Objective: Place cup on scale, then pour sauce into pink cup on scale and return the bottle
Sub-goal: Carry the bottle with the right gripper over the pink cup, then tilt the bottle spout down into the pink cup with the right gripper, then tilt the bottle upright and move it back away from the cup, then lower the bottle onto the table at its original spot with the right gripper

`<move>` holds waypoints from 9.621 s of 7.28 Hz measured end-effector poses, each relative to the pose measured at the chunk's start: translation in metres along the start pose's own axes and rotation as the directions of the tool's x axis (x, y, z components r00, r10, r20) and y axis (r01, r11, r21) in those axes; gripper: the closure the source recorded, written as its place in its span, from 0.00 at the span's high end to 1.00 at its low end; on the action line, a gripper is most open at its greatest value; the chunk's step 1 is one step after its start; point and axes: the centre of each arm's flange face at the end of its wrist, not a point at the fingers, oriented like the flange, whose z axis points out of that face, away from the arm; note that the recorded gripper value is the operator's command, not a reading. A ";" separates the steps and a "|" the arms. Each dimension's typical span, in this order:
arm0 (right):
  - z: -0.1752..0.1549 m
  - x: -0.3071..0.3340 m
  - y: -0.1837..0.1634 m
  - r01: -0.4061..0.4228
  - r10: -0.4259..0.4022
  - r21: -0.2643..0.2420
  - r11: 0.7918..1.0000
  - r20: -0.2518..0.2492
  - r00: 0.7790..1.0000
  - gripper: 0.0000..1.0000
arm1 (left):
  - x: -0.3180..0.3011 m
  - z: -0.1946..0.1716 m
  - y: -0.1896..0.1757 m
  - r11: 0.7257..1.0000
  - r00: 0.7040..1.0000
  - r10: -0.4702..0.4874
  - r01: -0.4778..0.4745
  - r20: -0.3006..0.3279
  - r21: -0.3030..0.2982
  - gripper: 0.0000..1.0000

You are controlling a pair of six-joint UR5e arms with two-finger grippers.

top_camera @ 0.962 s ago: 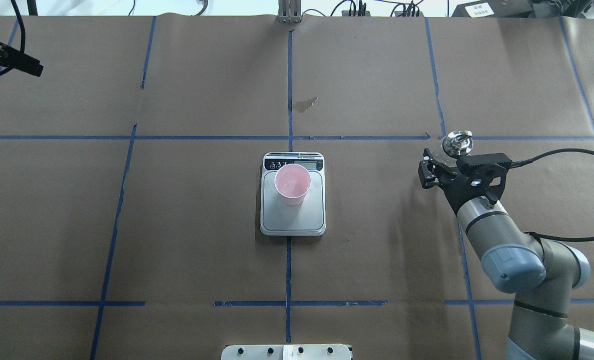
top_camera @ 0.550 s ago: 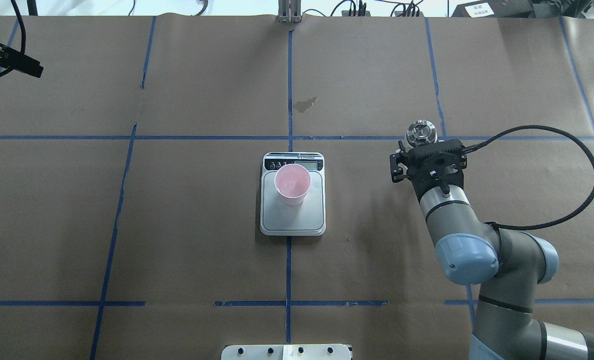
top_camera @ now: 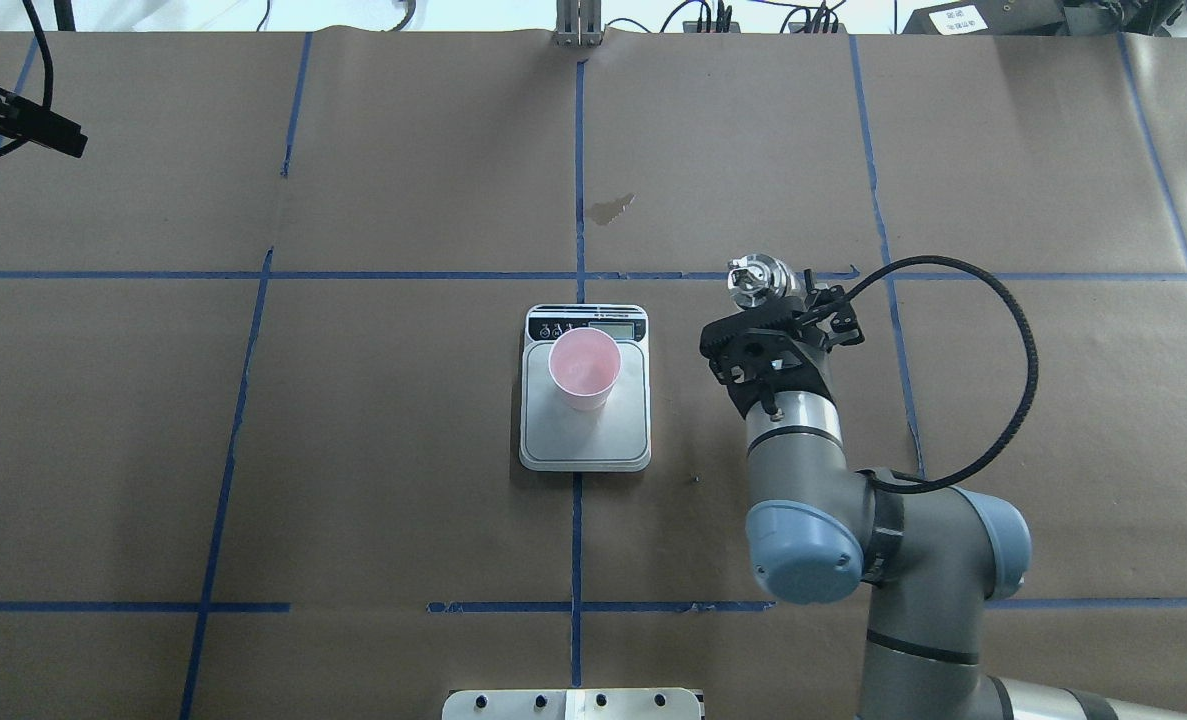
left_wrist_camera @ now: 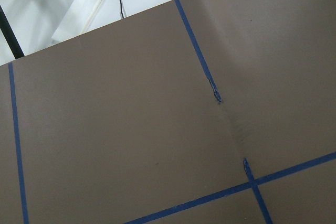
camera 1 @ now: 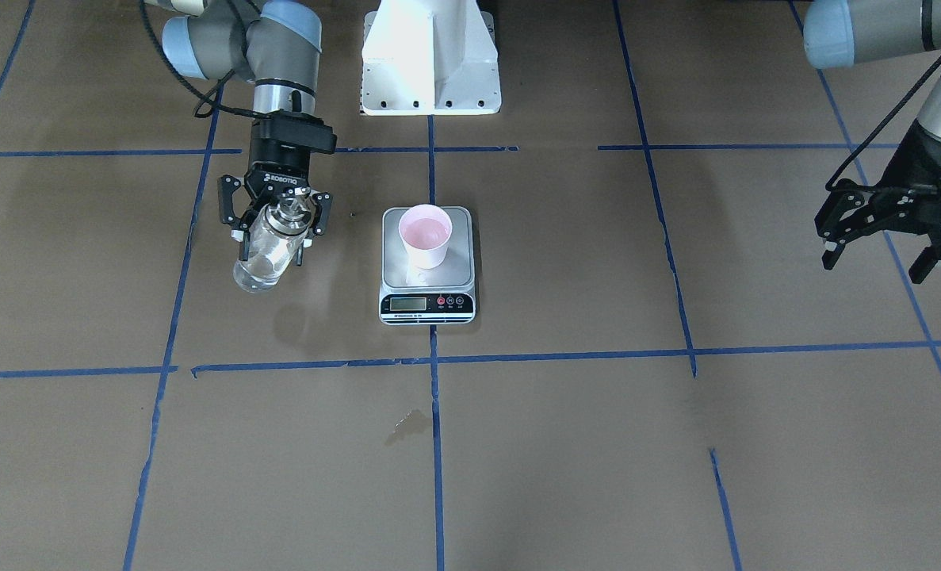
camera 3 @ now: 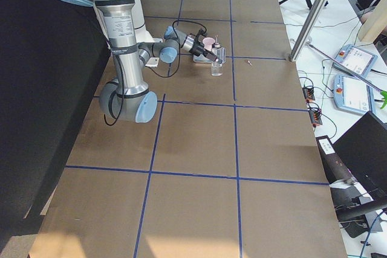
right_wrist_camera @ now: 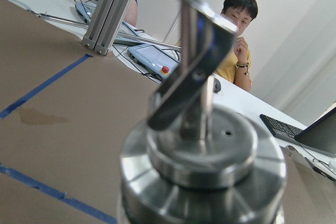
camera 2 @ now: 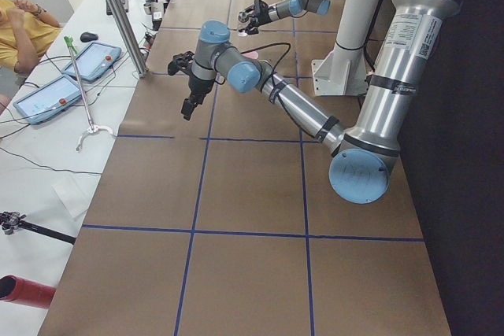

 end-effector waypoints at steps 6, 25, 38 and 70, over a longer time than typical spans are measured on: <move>-0.037 -0.050 -0.011 0.499 -0.508 -0.096 0.861 -0.105 0.855 0.00 | 0.000 0.002 0.000 1.000 1.000 -0.001 0.001 0.000 -0.004 0.95; -0.021 -0.062 -0.043 0.895 -0.946 -0.306 0.325 -0.109 0.306 0.00 | 0.002 -0.001 0.001 1.000 1.000 -0.004 0.004 -0.007 -0.002 0.96; -0.028 -0.066 -0.023 0.386 -0.413 -0.160 0.909 -0.206 0.887 0.00 | 0.003 -0.004 0.000 1.000 1.000 -0.004 0.004 -0.010 0.003 0.98; 0.011 0.122 0.153 -0.549 0.570 -0.200 0.811 0.062 0.819 1.00 | 0.005 -0.009 0.000 1.000 1.000 -0.009 0.009 -0.012 0.013 0.99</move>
